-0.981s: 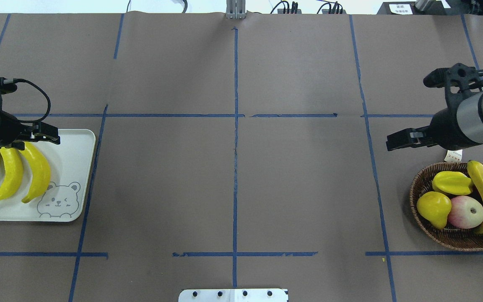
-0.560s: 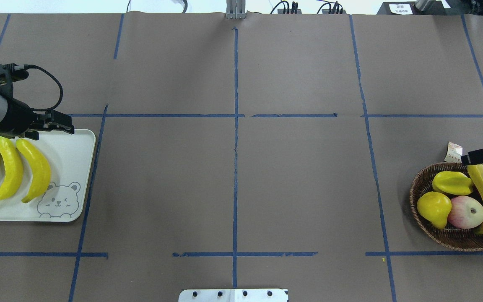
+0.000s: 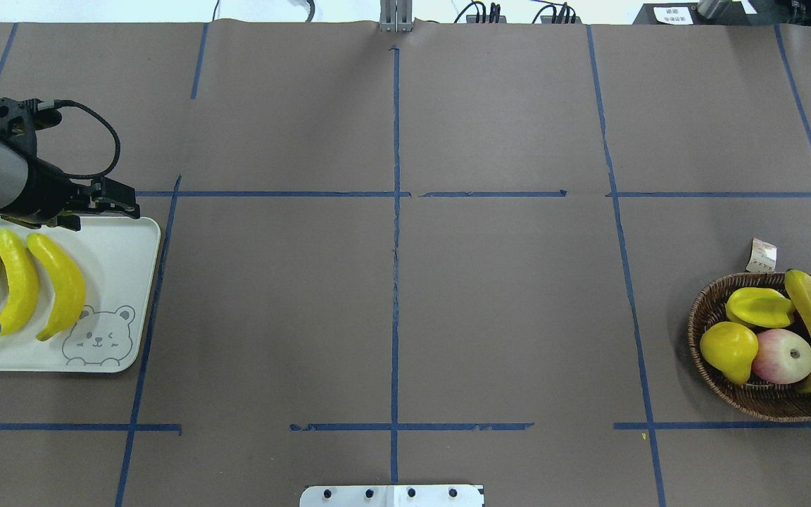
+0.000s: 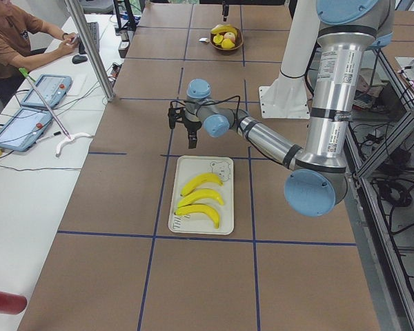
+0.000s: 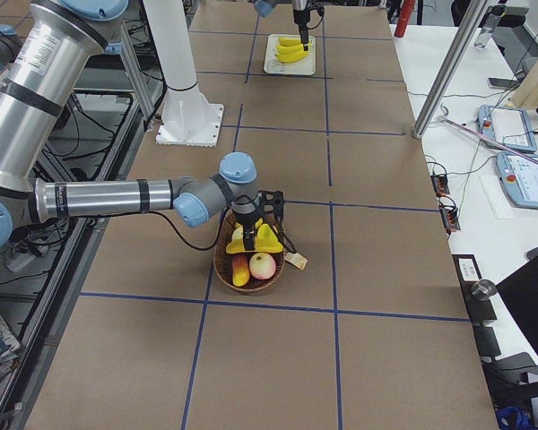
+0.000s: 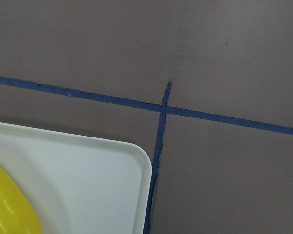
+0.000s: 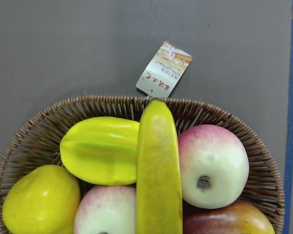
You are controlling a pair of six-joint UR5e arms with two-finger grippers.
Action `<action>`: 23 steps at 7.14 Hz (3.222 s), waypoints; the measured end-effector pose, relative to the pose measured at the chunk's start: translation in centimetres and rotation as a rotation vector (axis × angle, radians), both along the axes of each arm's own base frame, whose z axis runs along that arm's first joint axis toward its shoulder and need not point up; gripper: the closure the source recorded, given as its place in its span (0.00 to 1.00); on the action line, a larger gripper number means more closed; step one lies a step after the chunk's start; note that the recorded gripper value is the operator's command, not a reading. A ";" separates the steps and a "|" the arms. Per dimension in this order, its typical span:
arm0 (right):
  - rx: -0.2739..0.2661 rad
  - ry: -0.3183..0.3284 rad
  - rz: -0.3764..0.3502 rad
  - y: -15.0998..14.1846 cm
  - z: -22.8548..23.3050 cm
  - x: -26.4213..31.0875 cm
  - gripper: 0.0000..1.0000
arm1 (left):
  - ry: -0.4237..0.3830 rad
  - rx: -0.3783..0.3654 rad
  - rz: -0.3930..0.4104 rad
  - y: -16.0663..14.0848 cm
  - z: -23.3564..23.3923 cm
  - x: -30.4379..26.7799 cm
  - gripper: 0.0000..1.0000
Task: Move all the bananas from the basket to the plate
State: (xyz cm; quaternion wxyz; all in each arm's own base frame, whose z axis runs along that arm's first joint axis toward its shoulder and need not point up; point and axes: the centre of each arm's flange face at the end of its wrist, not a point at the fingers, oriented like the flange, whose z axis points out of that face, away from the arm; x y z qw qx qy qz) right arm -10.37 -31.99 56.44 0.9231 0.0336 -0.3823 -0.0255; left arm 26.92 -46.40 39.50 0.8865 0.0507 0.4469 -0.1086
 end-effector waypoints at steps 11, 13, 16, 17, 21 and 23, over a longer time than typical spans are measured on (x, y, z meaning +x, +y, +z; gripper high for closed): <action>-0.079 0.043 -0.129 2.2 4.3 -3.7 0.82 | 0.008 0.005 -0.001 -0.1 -0.6 0.2 0.00; -0.070 0.040 -0.132 2.1 4.1 -3.7 0.99 | 0.009 0.005 -0.001 -0.1 -0.6 0.2 0.00; -0.056 0.029 -0.106 1.9 3.2 -2.6 1.00 | 0.011 0.005 -0.001 -0.1 -0.7 0.2 0.00; -0.053 0.023 -0.085 2.0 2.7 -1.7 1.00 | 0.013 0.007 -0.001 0.0 -0.9 0.2 0.00; -0.044 -0.112 0.011 0.9 -1.5 2.7 1.00 | 0.032 0.009 0.012 0.2 -1.7 0.2 0.00; 0.006 -0.220 0.011 -1.8 -5.4 2.8 1.00 | 0.044 0.017 0.017 0.0 -2.4 0.5 0.00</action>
